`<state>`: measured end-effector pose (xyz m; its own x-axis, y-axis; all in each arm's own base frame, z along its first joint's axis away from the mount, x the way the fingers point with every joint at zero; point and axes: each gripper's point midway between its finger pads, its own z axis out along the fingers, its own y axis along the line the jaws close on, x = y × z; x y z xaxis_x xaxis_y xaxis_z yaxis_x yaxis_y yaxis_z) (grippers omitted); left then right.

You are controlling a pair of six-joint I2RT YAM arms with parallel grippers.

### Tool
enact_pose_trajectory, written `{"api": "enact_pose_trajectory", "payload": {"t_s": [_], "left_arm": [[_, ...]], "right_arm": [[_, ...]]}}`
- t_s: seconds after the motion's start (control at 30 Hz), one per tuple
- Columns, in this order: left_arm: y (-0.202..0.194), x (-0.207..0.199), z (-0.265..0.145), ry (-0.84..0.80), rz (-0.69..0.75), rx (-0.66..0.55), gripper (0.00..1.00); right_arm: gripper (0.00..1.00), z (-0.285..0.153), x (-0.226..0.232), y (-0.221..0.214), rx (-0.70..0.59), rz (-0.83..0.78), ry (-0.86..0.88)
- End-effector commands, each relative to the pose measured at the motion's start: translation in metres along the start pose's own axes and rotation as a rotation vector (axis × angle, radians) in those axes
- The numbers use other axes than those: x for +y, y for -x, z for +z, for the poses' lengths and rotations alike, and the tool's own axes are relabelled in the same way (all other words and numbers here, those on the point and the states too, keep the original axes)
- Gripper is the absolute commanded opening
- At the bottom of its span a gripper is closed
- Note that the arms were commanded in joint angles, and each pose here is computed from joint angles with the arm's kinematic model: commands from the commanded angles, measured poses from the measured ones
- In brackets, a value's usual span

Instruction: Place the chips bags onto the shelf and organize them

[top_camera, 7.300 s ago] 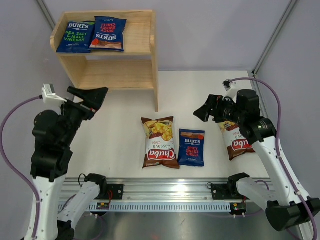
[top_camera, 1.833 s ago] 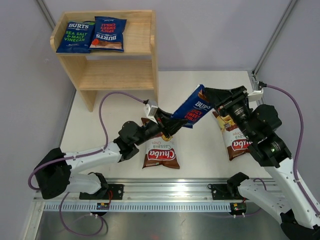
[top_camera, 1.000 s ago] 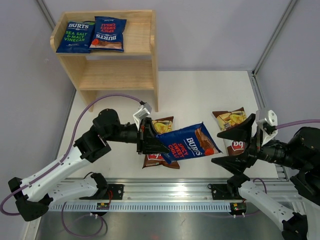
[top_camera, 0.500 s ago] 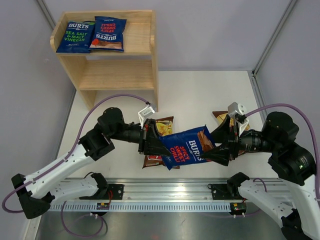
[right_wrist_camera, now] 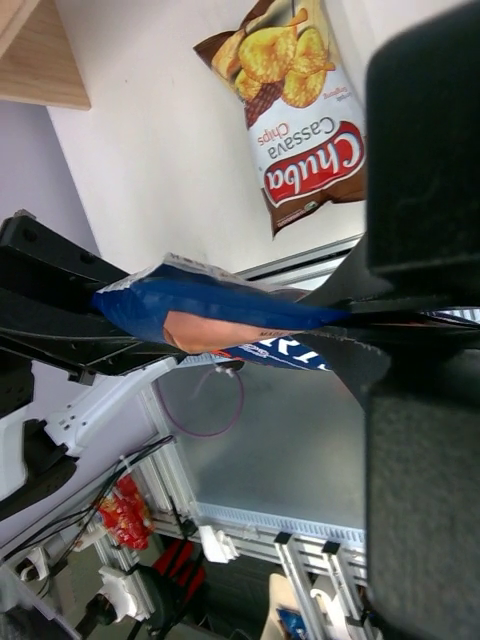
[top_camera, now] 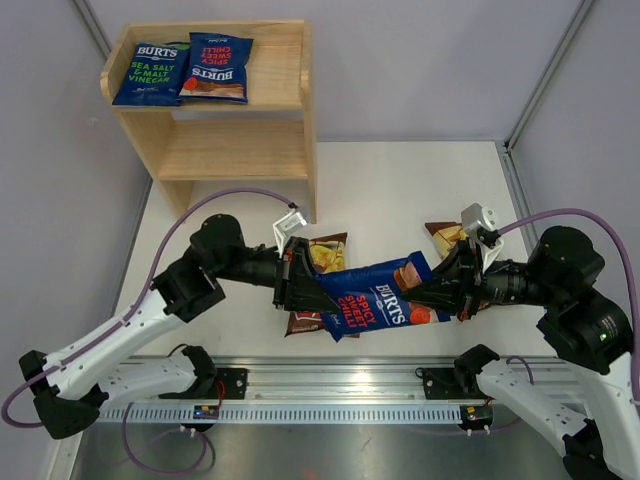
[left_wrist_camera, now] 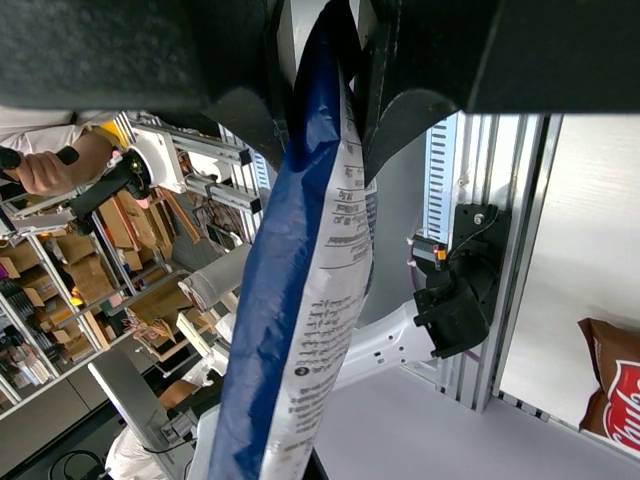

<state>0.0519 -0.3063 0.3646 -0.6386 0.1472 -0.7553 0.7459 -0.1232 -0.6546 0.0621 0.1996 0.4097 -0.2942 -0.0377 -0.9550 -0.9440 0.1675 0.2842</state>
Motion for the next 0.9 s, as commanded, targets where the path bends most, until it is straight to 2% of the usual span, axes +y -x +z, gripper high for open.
{"api": "enact_pose_trajectory", "payload": {"t_s": [0.0, 0.1, 0.13, 0.2, 0.33, 0.37, 0.53, 0.67, 0.87], "left_arm": [[0.022, -0.032, -0.014, -0.025, 0.098, -0.073, 0.13], [0.026, -0.035, -0.017, -0.017, 0.115, -0.103, 0.26], [0.030, -0.036, -0.019, -0.016, 0.133, -0.139, 0.37], [0.037, -0.041, -0.020, -0.026, 0.118, -0.186, 0.42], [0.052, -0.047, -0.024, -0.037, 0.147, -0.289, 0.64], [0.049, -0.048, -0.026, -0.050, 0.154, -0.299, 0.66], [0.051, -0.052, -0.031, -0.081, 0.150, -0.369, 0.61], [0.054, -0.055, -0.032, -0.102, 0.166, -0.414, 0.59], [0.060, -0.061, -0.031, -0.129, 0.169, -0.462, 0.49]], "right_arm": [[0.08, -0.002, 0.015, 0.019, -0.068, -0.048, 0.052], [0.02, 0.000, 0.014, 0.025, -0.096, -0.002, 0.049], [0.02, 0.001, 0.014, 0.033, -0.126, -0.012, 0.051], [0.00, 0.004, 0.012, 0.036, -0.158, 0.048, 0.052], [0.00, 0.002, 0.023, 0.058, -0.255, 0.041, 0.094], [0.00, 0.000, 0.025, 0.061, -0.266, 0.035, 0.097], [0.00, -0.003, 0.028, 0.071, -0.322, 0.032, 0.095], [0.00, 0.002, 0.026, 0.071, -0.321, 0.051, 0.118], [0.00, 0.008, 0.016, 0.069, -0.314, 0.054, 0.107]]}}
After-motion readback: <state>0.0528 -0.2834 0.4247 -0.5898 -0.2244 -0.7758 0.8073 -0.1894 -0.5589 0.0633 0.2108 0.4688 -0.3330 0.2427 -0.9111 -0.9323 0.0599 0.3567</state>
